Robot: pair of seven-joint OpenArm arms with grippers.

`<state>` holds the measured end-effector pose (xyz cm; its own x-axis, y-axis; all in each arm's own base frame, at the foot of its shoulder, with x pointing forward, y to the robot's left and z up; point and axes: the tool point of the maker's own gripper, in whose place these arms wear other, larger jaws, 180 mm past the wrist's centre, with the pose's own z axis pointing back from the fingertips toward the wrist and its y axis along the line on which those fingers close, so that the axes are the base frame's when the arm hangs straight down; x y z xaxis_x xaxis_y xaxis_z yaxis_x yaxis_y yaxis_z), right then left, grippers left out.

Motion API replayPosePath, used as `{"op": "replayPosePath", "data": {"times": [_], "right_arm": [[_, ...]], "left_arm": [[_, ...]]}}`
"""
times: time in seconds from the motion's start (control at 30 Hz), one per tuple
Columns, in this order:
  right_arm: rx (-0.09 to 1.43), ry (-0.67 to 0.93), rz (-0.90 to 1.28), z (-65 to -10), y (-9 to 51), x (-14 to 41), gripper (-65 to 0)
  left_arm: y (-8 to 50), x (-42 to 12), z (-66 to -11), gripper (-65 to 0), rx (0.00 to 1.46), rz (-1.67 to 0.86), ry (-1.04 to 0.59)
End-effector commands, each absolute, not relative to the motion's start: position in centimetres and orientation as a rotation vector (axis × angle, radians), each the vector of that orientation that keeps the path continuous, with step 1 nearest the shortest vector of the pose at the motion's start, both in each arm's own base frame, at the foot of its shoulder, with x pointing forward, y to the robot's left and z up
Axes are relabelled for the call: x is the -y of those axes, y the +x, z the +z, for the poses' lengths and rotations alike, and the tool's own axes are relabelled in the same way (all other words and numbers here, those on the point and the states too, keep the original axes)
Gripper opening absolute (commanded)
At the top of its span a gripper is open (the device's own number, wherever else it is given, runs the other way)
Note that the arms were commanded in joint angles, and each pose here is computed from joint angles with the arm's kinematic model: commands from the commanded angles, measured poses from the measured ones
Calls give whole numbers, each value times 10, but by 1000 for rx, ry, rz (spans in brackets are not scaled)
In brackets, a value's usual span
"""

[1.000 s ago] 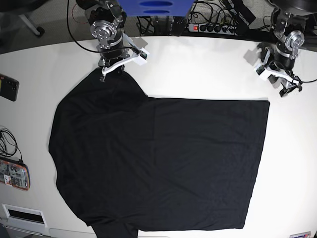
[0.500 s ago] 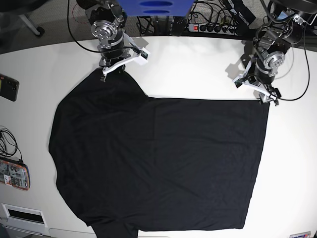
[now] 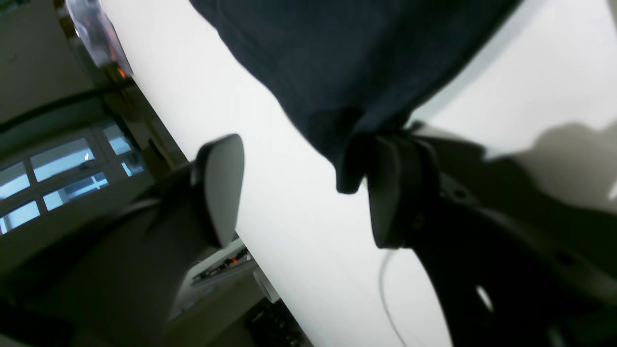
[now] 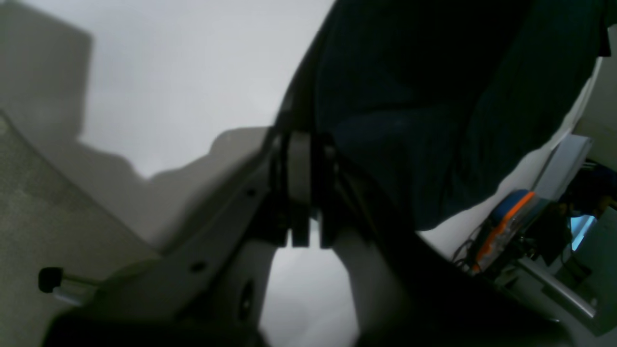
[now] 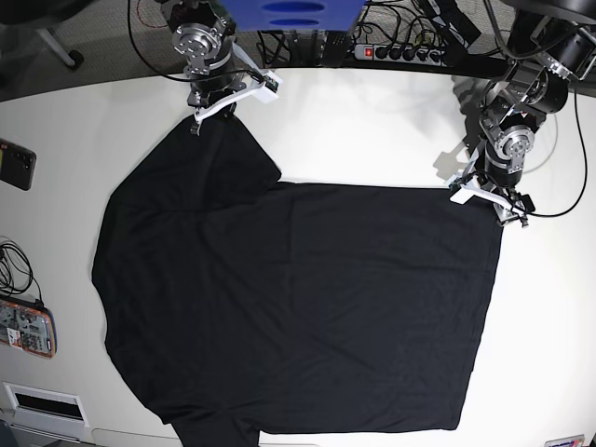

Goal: Fold the T-shirt properly
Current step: 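Grasp the shirt's shoulder edges with the right and left grippers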

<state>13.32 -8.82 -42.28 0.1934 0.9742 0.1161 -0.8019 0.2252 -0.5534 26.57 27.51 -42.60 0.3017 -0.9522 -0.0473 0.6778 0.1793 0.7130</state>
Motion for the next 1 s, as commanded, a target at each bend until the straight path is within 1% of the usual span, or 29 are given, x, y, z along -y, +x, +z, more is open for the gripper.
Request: {"op": "replayPosePath", "data": {"times": [0.0, 0.17, 0.23, 0.3, 0.37, 0.5, 0.63, 0.83, 0.97], "right_arm": [[521, -423, 1285, -417, 136, 88, -650], [521, -423, 1285, -417, 136, 88, -650], [521, -423, 1285, -417, 136, 88, -650], [521, -423, 1285, -417, 136, 88, -650], [521, -423, 1285, -417, 136, 88, -650], [521, -423, 1285, -417, 136, 88, -650], [521, -423, 1285, -417, 136, 88, -650], [522, -424, 1285, -416, 137, 88, -650], [524, -425, 1283, -416, 137, 88, -650]], "left_arm": [[263, -271, -434, -264, 444, -1234, 664], [260, -268, -446, -267, 411, -1277, 654], [258, -268, -447, -288, 406, -1279, 651], [258, -268, -448, -346, 405, -1279, 650], [258, -269, -447, -426, 405, -1278, 651], [261, -271, -445, -650, 410, -1276, 665], [266, -271, -441, -650, 421, -1268, 673], [282, -282, -426, -650, 464, -1154, 706], [277, -294, -421, -650, 468, -1093, 715]]}}
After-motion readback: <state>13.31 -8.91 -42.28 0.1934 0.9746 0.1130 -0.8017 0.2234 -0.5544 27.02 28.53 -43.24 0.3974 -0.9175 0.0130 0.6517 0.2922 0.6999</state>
